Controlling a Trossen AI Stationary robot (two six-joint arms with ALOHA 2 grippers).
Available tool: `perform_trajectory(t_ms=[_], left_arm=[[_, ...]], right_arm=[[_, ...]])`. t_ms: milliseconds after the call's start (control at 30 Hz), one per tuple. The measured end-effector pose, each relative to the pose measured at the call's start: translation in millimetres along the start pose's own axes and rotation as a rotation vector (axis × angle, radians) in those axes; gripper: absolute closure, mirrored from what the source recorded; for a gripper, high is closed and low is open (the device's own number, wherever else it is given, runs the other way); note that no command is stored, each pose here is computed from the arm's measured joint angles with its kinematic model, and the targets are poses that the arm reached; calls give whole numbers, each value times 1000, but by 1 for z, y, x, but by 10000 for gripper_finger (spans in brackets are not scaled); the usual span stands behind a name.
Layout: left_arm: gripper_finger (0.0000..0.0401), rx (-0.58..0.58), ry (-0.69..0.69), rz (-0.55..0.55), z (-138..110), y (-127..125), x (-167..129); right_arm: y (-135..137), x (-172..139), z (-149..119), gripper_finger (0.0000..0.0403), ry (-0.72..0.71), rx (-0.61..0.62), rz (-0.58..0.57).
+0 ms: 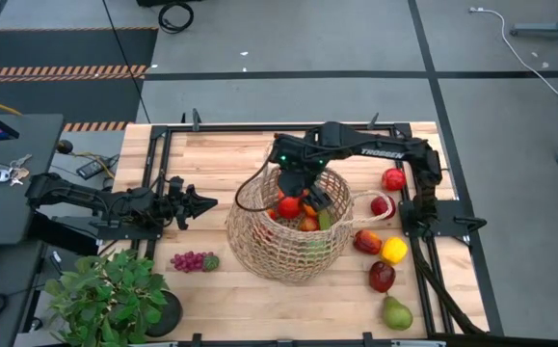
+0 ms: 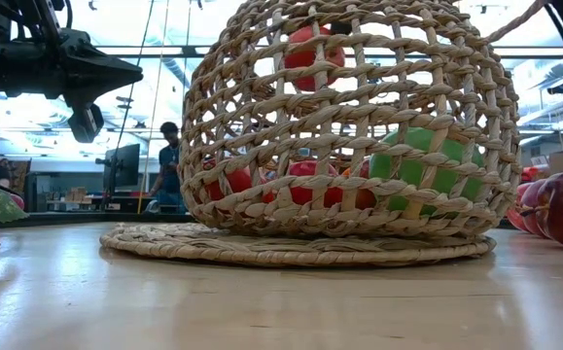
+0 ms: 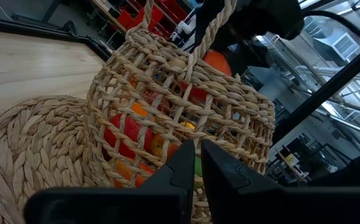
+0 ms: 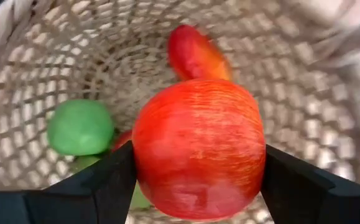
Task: Build produce basket
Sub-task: Put the red apple into the brown basket
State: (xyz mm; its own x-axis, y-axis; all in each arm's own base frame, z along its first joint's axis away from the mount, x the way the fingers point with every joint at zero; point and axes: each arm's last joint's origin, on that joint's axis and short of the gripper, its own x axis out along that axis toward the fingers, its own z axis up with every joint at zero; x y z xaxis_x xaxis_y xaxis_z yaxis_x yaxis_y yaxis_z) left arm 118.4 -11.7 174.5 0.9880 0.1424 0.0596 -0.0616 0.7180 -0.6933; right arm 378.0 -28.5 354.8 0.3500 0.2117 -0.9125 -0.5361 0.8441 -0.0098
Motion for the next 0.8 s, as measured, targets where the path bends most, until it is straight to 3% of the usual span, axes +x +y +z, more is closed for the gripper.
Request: perform_trajectory(t_ms=[433, 800], left_arm=[[365, 0, 0, 0, 0, 0, 0], [370, 0, 0, 0, 0, 0, 0]], right_arm=[[-1, 69, -31, 106, 64, 81, 181], [1, 75, -37, 82, 136, 272, 168]])
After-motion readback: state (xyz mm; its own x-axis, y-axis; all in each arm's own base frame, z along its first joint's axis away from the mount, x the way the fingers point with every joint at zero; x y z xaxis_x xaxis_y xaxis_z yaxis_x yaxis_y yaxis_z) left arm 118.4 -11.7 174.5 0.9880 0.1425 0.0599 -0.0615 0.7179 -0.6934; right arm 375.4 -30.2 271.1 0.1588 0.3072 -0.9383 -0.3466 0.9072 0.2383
